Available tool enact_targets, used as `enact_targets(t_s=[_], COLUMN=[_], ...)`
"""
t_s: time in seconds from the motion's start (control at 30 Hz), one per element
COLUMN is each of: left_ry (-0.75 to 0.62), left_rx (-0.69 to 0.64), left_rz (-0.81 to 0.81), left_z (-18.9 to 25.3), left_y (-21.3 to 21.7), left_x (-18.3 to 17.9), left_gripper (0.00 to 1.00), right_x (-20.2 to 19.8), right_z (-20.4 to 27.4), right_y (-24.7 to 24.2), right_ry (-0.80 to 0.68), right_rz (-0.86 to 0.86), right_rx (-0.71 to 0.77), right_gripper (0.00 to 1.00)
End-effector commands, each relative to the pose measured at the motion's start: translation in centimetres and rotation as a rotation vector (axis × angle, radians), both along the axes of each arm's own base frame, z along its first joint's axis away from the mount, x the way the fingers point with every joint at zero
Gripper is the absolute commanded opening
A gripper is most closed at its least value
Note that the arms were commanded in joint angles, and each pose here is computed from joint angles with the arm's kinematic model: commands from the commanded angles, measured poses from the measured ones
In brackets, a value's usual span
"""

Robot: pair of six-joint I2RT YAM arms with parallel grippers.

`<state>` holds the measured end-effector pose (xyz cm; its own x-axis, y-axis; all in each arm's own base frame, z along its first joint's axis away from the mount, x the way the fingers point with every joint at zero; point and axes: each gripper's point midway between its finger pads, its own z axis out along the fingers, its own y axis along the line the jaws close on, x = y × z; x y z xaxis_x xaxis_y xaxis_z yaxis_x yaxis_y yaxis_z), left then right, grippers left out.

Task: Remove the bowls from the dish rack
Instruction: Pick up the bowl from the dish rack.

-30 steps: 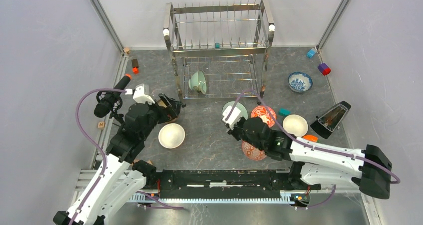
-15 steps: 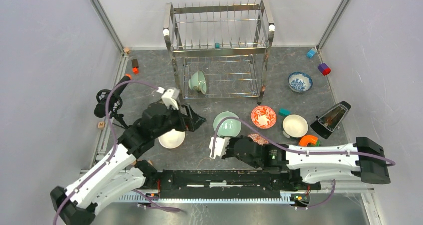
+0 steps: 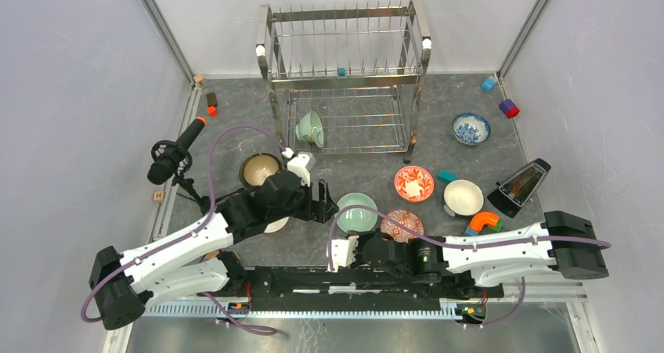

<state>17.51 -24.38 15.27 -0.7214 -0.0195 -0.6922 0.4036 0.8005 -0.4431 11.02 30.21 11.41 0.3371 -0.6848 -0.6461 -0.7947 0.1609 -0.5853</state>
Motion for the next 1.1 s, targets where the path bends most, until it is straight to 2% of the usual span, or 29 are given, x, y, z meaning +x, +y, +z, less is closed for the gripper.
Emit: enact_targets(t_s=[0.0,0.37,0.57,0.8,0.97,1.07], left_ry=[-0.052,-0.042,-0.037,-0.020,-0.012,-0.008], left_rx=[0.041,0.157,0.177,0.216,0.227,0.230], left_rz=[-0.017,-0.060,-0.067,-0.050,-0.053,-0.062], left_z=[0.7,-1.6,-2.2,-3.6,-3.9,-4.2], left_y=[-1.0,-3.3,-4.5,-4.8,-5.1,-5.5], left_x=[0.6,0.1,0.1,0.3,0.3,0.1], left_gripper=[0.88,0.72,0.63,0.41,0.35,0.27], right_x=[0.2,-0.2,-0.5,-0.5,-0.5,-0.6], right_z=[2.2,1.9,1.6,1.1,1.1,1.0], right_y=[1.3,0.9,0.7,0.8,0.8,0.8], right_ry=[-0.020,0.002,0.008,0.010,0.008,0.013], right_rz=[-0.023,-0.026,-0.039,-0.043,-0.043,-0.042], right_rx=[0.114,0.136,0.148,0.140,0.134,0.137], right_gripper=[0.00,0.00,0.00,0.00,0.00,0.00])
